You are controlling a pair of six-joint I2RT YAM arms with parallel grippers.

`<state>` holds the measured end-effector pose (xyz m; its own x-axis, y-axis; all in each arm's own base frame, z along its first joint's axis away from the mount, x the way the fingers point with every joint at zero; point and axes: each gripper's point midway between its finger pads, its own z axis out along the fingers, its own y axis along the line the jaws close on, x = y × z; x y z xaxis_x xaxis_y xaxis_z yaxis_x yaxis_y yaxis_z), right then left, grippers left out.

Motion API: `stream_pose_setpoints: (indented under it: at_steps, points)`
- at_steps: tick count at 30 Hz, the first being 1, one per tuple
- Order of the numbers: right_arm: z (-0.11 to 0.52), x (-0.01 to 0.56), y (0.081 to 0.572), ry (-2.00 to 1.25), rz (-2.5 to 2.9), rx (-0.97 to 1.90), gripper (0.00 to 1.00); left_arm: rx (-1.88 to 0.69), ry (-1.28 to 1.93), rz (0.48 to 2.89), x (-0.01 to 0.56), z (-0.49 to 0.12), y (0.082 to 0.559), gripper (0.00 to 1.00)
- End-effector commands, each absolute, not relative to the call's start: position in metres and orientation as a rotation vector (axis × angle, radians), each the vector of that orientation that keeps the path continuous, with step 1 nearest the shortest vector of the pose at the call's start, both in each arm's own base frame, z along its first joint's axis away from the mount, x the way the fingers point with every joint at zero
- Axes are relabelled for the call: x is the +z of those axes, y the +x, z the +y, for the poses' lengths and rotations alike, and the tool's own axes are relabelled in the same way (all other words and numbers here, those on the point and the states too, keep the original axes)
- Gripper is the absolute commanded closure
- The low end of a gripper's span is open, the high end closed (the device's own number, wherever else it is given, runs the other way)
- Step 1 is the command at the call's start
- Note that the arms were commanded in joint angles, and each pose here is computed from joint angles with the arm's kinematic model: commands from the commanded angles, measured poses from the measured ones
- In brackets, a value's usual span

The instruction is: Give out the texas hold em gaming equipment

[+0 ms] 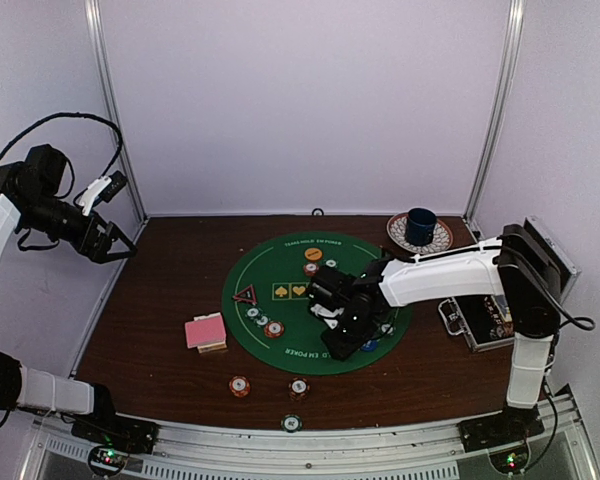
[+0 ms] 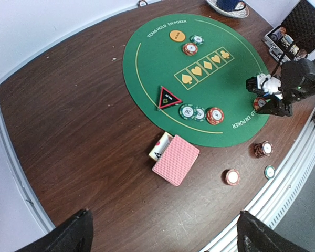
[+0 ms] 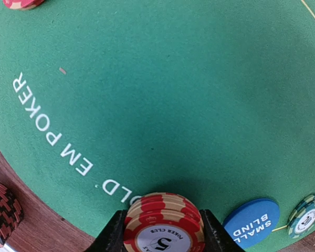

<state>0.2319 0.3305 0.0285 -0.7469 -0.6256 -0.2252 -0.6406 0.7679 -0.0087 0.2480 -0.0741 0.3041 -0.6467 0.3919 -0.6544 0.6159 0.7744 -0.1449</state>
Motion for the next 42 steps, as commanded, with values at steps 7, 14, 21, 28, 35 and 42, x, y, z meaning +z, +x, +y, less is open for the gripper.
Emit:
stream_pose_setpoints:
  at_steps: [7,14,21,28,35,42]
  points:
    - [0.319,0.043,0.249,-0.881,2.714,0.109,0.84,-0.508,0.775,2.342,0.301,-0.077,0.247,0.02]
    - [0.319,0.031,0.244,-0.887,2.749,0.115,0.8,-0.499,0.79,2.35,0.296,-0.076,0.245,0.02]
    - [0.32,0.025,0.24,-0.898,2.775,0.135,0.53,-0.495,0.801,2.351,0.294,-0.076,0.245,0.02]
    - [0.32,0.047,0.246,-0.903,2.735,0.116,0.3,-0.494,0.803,2.347,0.294,-0.076,0.245,0.02]
    - [0.342,0.107,0.242,-0.961,2.612,0.179,0.29,-0.481,0.805,2.345,0.295,-0.075,0.245,0.03]
    - [0.388,0.115,0.174,-1.239,2.576,0.291,0.24,-0.471,0.808,2.344,0.295,-0.074,0.244,0.02]
